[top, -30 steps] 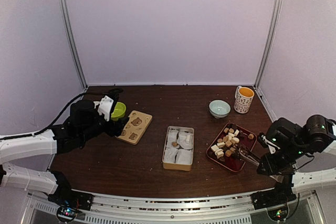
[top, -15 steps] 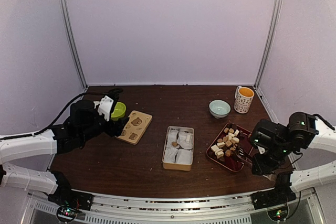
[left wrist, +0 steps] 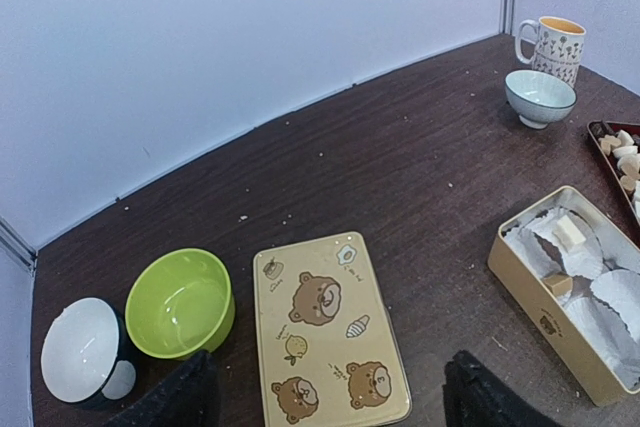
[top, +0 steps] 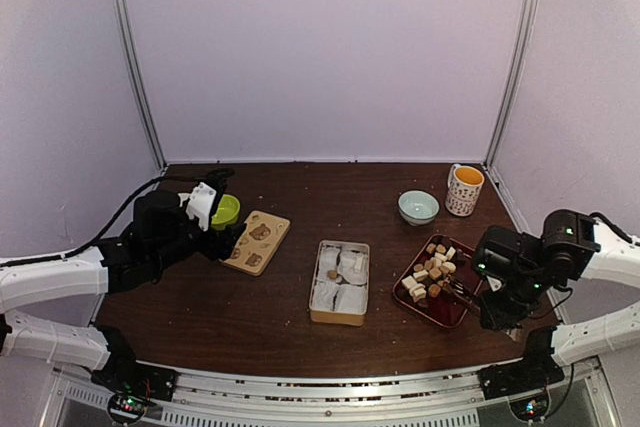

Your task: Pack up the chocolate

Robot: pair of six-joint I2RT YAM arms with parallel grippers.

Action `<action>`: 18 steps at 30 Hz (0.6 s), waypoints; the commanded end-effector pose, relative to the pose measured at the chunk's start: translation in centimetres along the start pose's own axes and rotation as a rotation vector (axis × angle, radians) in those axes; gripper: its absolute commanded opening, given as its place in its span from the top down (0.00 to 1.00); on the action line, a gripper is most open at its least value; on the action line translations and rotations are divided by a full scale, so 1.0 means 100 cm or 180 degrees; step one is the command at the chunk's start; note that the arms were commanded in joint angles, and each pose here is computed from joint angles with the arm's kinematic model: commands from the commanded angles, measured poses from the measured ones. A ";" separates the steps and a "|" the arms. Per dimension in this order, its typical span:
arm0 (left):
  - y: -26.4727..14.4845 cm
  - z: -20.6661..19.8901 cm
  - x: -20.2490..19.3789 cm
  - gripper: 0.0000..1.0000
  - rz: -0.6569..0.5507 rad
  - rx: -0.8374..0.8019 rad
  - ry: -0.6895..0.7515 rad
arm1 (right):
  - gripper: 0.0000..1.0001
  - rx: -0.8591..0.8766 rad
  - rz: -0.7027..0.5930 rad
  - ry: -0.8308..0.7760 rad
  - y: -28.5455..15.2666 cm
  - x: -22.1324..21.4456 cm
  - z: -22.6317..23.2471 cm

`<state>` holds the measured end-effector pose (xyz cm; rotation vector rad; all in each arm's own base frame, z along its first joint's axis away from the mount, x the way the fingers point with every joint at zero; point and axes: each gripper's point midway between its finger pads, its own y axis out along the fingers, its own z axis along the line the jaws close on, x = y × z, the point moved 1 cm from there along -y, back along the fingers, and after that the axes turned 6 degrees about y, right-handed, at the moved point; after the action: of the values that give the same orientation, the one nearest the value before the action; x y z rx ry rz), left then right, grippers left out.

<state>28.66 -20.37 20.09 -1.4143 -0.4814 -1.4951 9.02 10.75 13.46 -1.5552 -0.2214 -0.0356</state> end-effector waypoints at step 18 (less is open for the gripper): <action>0.001 0.004 0.016 0.21 -0.0098 0.0031 0.0016 | 0.70 0.0048 -0.0216 -0.0052 -0.023 0.013 0.001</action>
<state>28.81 -20.50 20.30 -1.4143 -0.4829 -1.4959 10.28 11.58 17.03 -1.4983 -0.3009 -0.0902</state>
